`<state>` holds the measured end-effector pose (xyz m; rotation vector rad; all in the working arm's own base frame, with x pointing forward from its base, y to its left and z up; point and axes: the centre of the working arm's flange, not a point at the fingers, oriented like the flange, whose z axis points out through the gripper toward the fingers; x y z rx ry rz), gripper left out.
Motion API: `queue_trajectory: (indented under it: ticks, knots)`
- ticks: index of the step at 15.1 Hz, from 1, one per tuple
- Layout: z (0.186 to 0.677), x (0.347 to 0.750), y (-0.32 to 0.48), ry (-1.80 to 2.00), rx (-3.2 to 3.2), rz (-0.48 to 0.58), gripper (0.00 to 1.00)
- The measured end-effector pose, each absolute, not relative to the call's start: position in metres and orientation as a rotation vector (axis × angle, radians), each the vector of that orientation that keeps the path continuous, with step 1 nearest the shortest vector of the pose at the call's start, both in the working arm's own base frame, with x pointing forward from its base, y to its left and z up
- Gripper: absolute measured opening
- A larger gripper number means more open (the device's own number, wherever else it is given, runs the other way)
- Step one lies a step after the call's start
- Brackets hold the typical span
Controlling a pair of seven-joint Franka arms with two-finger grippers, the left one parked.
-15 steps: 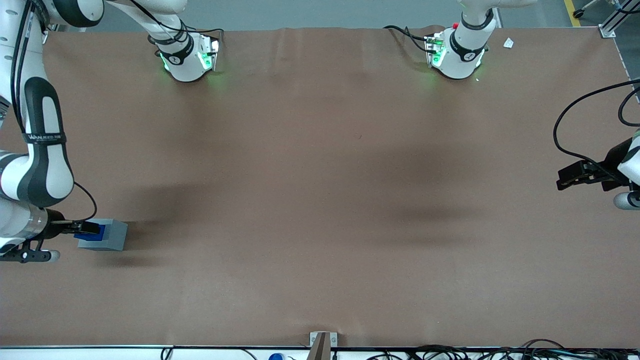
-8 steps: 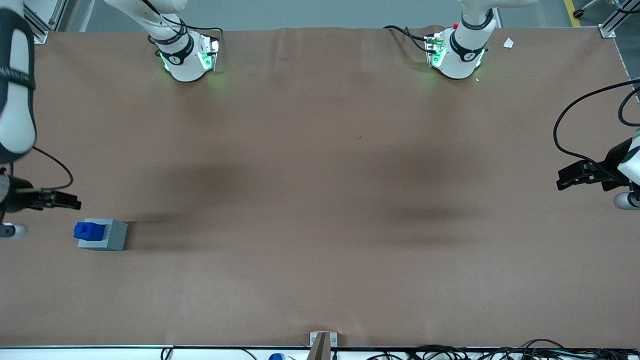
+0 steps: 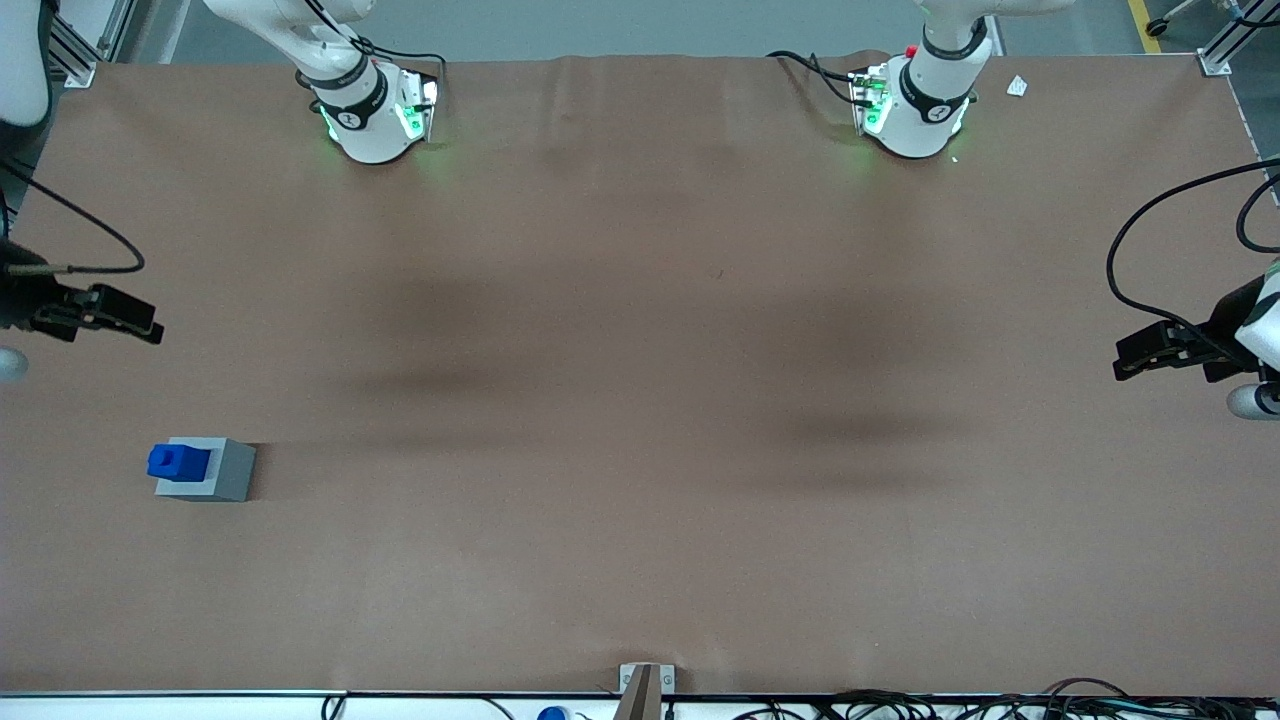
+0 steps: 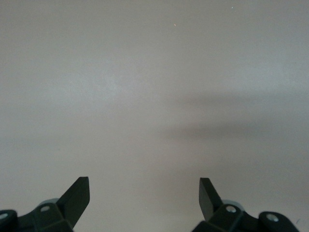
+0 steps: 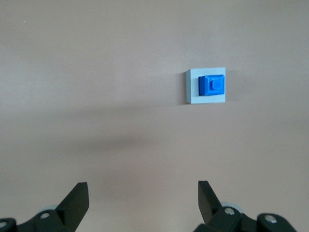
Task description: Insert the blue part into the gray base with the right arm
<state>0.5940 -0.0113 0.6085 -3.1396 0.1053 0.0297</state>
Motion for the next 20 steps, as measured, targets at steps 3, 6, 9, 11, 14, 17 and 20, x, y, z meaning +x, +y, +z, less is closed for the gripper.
queue_trajectory:
  ticks: [3,6,9,11,14,17,20]
  knots:
    - [0.633,0.57,0.02,0.112,-3.135,-0.012,1.0]
    - [0.63,0.542,0.023,0.108,-3.127,-0.073,1.0]
    - [0.624,0.525,0.019,0.117,-3.124,-0.062,1.0]
    - [0.624,0.522,0.016,0.113,-3.124,-0.057,1.0]
    - [0.623,0.521,0.009,0.072,-3.126,-0.051,1.0]
    - [0.624,0.521,0.004,0.058,-3.126,-0.043,1.0]
    - [0.631,0.519,0.003,0.061,-3.126,-0.055,1.0]
